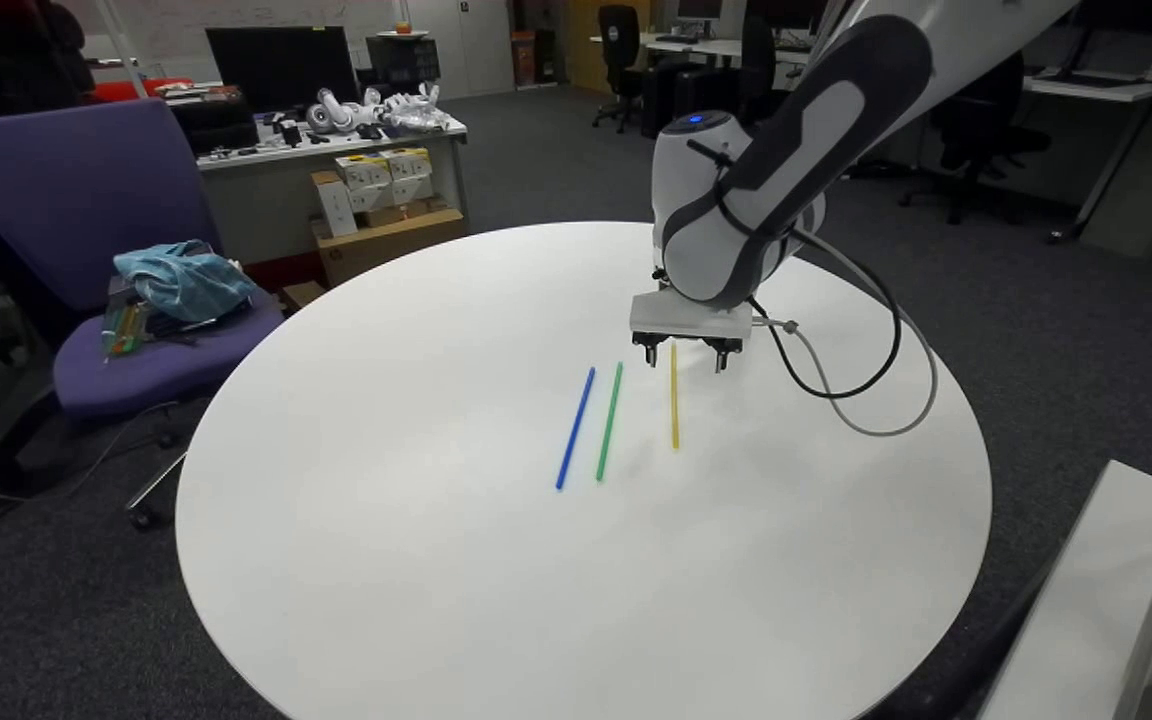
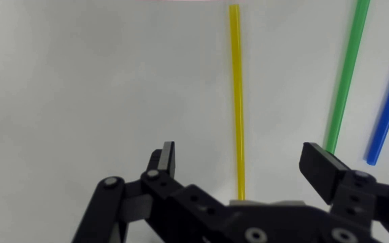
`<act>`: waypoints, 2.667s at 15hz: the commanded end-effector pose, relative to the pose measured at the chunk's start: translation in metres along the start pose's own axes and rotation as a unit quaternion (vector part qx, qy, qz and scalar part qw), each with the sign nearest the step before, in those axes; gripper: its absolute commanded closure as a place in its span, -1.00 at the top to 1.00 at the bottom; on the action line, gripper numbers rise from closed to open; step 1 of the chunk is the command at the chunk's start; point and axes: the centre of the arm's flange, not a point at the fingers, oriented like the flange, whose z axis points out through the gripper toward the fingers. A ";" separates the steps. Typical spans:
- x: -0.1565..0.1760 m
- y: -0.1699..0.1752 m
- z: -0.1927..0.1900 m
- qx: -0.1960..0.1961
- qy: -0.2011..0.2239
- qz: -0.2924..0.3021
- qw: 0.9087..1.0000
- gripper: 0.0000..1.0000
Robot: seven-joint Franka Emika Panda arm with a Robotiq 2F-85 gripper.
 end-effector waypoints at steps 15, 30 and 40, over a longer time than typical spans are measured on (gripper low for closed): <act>-0.011 0.005 0.030 -0.008 -0.021 0.013 1.000 1.00; -0.023 -0.001 0.049 0.039 -0.016 0.026 0.999 0.90; -0.022 0.001 0.052 0.032 -0.019 0.024 0.999 -0.65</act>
